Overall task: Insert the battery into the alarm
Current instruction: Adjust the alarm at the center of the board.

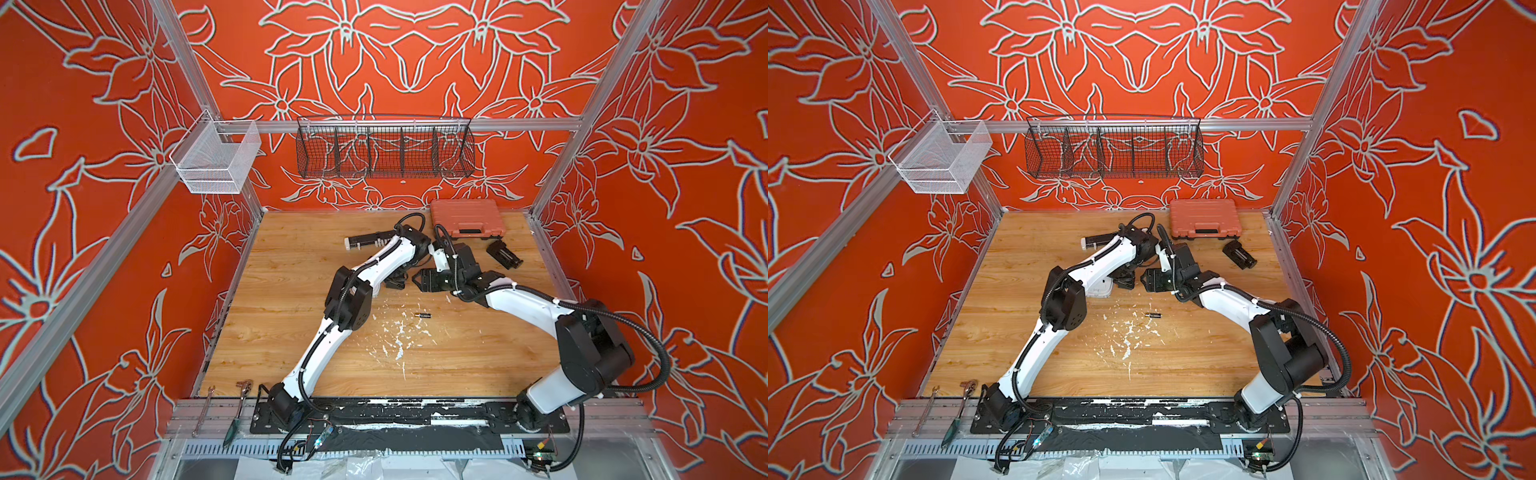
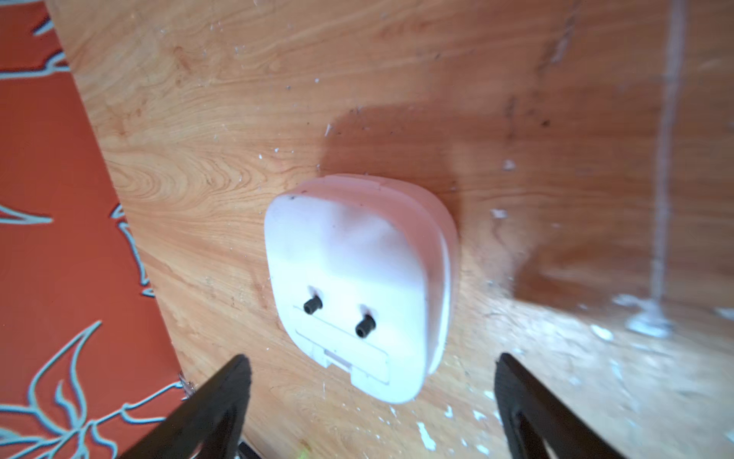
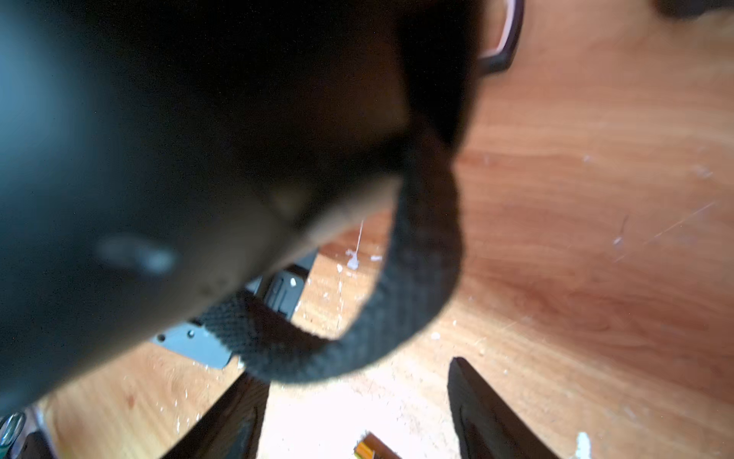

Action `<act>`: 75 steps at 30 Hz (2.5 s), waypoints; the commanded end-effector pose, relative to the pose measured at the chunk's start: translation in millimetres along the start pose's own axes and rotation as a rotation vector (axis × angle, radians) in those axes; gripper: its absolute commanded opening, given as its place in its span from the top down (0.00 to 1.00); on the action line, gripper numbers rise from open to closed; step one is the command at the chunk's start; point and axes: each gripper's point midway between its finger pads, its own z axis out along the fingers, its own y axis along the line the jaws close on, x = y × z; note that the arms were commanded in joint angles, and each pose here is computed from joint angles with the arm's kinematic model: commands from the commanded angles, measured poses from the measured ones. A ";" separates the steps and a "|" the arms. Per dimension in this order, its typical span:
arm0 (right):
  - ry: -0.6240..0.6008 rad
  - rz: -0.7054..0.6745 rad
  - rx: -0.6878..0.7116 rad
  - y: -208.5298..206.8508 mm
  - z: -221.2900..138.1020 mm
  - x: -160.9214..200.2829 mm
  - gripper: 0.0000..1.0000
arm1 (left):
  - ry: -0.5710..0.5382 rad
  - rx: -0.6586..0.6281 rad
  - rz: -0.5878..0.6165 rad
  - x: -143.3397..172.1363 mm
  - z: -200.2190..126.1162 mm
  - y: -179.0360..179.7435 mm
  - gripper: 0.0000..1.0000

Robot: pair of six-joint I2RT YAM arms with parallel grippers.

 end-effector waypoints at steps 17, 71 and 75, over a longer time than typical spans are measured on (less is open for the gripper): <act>0.036 -0.346 -0.084 83.9 53.5 68.9 0.33 | -0.120 0.912 0.038 -64.2 -46.5 31.6 0.16; 0.222 -0.291 0.113 26.1 80.5 30.2 0.30 | -0.094 1.226 -0.256 12.7 5.4 37.8 0.17; 0.227 -0.250 0.091 30.0 86.1 36.5 0.31 | -0.078 1.295 -0.256 4.8 -8.4 32.2 0.18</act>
